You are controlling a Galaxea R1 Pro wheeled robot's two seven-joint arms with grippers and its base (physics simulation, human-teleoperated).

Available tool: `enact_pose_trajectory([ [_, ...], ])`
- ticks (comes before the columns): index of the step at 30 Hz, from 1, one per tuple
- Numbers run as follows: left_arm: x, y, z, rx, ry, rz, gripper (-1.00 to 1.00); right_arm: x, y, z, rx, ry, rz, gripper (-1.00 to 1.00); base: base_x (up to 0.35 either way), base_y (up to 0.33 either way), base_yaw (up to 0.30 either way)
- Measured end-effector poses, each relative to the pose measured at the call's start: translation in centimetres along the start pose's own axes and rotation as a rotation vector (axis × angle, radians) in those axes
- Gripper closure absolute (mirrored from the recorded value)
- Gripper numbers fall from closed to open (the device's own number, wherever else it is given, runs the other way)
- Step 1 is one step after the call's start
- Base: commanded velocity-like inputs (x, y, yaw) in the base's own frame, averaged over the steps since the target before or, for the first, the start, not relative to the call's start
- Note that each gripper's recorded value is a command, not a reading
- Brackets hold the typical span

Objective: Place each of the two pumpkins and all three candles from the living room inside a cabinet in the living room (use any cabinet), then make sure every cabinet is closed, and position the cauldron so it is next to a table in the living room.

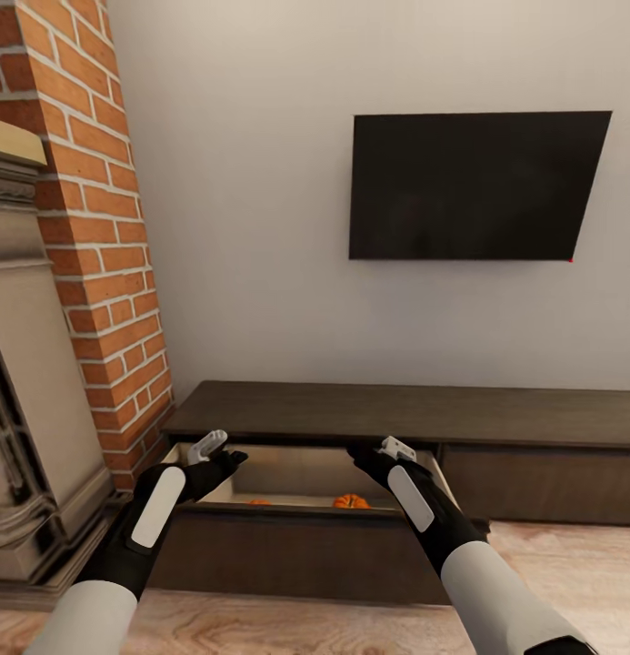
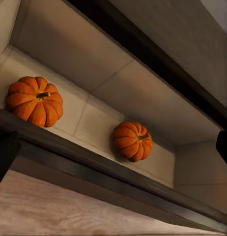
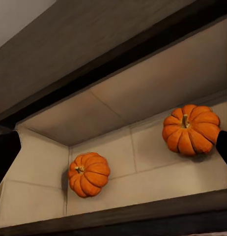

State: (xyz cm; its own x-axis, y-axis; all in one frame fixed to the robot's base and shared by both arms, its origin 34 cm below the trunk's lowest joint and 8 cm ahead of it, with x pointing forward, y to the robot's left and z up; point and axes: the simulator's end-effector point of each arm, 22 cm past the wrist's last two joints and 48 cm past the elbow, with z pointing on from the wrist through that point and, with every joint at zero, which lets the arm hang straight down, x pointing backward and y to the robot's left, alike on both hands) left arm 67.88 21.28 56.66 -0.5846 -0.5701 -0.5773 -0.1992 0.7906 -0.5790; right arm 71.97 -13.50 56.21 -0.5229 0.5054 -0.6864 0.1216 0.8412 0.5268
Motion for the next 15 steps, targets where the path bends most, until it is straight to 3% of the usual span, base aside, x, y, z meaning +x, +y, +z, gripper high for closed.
enact_pose_trajectory([
  [15, -2.6, -1.9, -1.3, -0.003, -0.002, 0.0, -1.0, -2.7, 1.9, -0.9, -0.001, 0.002, -0.001, -1.0, -0.041, 0.0, 0.0],
])
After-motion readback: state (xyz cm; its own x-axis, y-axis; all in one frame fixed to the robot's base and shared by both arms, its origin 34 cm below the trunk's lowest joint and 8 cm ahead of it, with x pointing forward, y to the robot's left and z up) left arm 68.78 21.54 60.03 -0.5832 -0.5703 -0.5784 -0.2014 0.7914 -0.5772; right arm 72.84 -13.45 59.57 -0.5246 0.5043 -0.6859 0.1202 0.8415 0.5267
